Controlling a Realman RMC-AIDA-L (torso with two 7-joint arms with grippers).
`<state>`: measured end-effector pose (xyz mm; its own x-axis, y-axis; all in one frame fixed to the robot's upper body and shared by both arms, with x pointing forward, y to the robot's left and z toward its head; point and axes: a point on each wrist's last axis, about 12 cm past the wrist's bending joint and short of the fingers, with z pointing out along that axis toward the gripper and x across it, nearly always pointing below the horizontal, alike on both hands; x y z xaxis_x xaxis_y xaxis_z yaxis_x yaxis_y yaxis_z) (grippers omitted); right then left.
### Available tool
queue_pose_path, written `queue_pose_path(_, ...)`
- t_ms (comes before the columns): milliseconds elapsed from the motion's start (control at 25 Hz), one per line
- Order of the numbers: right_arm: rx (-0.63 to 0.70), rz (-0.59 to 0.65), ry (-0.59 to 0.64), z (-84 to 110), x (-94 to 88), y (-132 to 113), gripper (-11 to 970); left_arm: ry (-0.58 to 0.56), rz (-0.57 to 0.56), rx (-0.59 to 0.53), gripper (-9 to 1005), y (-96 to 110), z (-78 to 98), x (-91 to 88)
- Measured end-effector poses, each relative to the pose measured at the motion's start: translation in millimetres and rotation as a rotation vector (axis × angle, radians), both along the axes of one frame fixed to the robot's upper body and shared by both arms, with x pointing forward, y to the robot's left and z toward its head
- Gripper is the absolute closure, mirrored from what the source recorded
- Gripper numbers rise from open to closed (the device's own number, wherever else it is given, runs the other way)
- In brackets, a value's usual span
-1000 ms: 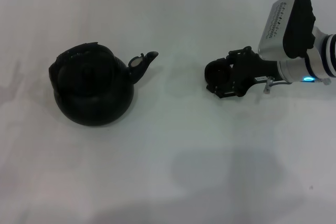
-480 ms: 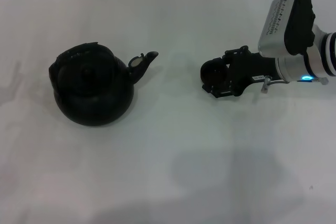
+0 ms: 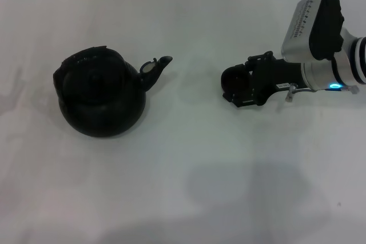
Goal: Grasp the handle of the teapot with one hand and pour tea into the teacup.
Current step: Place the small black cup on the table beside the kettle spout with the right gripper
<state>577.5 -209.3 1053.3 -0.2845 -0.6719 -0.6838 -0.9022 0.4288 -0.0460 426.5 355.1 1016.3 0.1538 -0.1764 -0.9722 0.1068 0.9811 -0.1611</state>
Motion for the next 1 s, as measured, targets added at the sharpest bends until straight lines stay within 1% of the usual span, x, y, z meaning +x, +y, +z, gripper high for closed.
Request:
queue_pose_path(560, -0.011, -0.006, 0.005, -1.8, 1.5, 0.5, 89, 0.001, -0.005, -0.001, 161, -0.6, -0.1, 0.2)
queue_pose_path(800, 0.005, 0.001, 0.012, 1.2, 1.3, 2.4, 87, 0.003, -0.009, 0.0, 161, -1.0, -0.4, -0.2)
queue_pose_path(1000, 0.042, -0.003, 0.01, 7.8, 1.9, 0.5, 85, 0.004, -0.01, 0.001, 162, -1.1, -0.4, -0.2)
